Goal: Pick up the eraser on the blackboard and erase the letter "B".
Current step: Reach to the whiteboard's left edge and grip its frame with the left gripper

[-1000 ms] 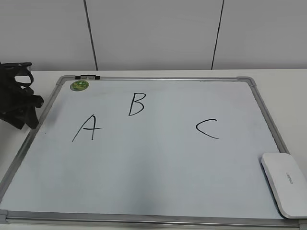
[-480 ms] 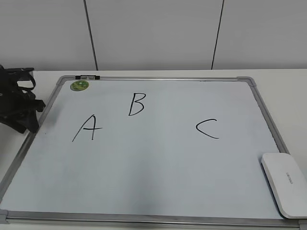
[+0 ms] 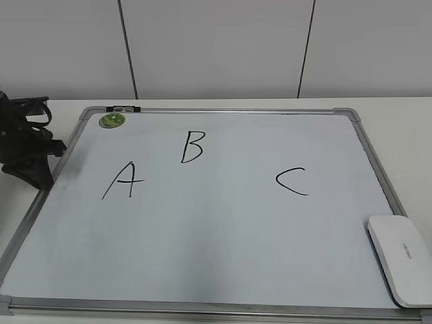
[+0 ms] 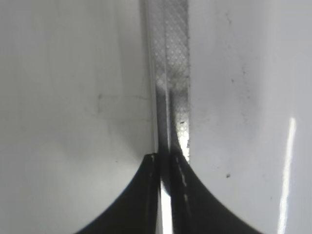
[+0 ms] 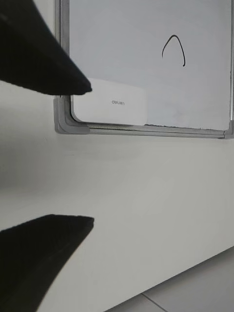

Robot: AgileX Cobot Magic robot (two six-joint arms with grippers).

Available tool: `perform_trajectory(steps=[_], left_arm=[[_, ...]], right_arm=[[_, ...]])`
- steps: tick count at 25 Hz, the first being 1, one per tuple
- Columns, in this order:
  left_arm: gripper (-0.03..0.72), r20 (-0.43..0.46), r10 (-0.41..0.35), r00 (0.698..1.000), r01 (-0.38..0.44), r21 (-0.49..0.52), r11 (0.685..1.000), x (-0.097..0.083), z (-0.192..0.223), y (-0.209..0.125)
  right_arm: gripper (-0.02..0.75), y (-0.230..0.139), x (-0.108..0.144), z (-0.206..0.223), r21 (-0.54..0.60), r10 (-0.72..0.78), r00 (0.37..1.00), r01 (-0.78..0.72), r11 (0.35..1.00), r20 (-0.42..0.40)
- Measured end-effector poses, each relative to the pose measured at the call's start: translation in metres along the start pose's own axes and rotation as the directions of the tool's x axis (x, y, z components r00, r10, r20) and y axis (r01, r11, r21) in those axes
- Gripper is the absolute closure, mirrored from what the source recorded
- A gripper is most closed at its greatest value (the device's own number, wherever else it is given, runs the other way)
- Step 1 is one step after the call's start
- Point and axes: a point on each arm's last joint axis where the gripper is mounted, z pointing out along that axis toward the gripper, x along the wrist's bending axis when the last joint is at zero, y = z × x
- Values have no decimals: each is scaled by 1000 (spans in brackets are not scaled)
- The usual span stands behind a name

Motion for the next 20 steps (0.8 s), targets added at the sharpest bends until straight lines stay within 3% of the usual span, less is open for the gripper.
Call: perform_trajectory(steps=[12,20], left_arm=[[678,7,-13,1000,13,4,1000,0,0,0],[678,7,-13,1000,13,5,1000,0,0,-1]], right_arm=[[152,2,0,1,9,0,1000,0,1000,-2],[152,41,1,31,204,-7,1000,12,979,-28]])
